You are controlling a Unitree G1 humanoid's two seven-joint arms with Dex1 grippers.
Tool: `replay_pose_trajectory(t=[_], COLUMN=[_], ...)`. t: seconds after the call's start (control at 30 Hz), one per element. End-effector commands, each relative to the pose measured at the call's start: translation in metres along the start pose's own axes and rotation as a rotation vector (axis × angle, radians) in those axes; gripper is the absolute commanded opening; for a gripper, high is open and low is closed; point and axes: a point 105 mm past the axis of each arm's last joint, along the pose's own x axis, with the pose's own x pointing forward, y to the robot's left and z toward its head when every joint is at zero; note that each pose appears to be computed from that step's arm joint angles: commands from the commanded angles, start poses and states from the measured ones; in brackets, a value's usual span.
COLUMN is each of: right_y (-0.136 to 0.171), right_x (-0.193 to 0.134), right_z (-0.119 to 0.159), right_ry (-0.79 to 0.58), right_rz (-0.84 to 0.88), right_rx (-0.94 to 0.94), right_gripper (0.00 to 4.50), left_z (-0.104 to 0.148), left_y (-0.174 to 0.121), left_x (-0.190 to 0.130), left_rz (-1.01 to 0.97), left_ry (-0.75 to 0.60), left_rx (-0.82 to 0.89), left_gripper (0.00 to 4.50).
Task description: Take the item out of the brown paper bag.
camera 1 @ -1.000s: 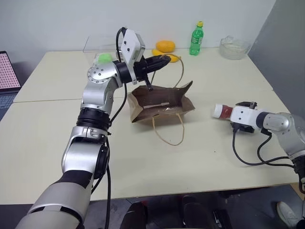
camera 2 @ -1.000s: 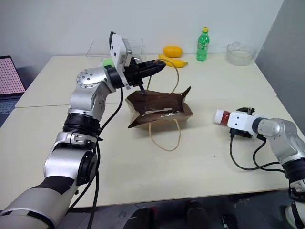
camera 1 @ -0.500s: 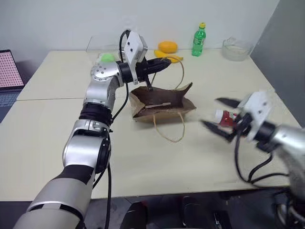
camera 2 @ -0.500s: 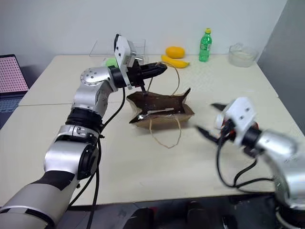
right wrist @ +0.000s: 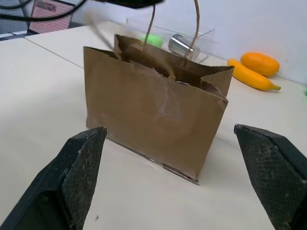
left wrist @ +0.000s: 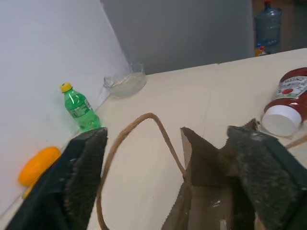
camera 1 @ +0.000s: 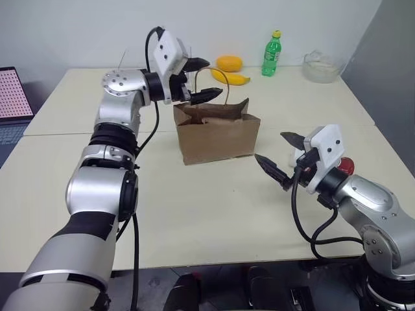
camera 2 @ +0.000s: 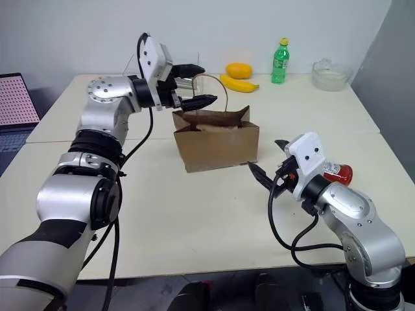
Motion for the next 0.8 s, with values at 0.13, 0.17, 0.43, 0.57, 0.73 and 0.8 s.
replay_pose_trajectory(t=[0.13,0.17,0.43,0.57,0.73,0.8], right_y=[-0.009,-0.011,-0.013,-0.007,-0.003,-0.002], right_x=[-0.003,-0.003,-0.004,-0.003,-0.007,-0.006], right_z=[0.004,0.004,-0.006,-0.018,-0.028,-0.030], right_ry=[-0.067,-0.082,-0.199,-0.221,-0.234,-0.236], right_rz=[-0.042,-0.055,-0.147,-0.145,-0.170,-0.175], right_rx=[-0.042,-0.043,-0.057,-0.063,-0.011,0.009], right_gripper=[4.50,4.50,4.50,4.50,4.50,4.50], left_z=[0.023,0.022,-0.024,-0.049,-0.069,-0.071], left_y=[-0.023,-0.029,-0.089,-0.115,-0.133,-0.137], left_x=[-0.058,-0.064,-0.098,-0.103,-0.103,-0.097], left_rz=[0.144,0.192,0.651,0.750,0.834,0.840], left_ry=[-0.074,-0.078,0.029,0.102,0.129,0.097], left_rx=[-0.067,-0.096,-0.223,-0.204,-0.233,-0.244], left_gripper=[4.12,4.12,4.12,4.12,4.12,4.12])
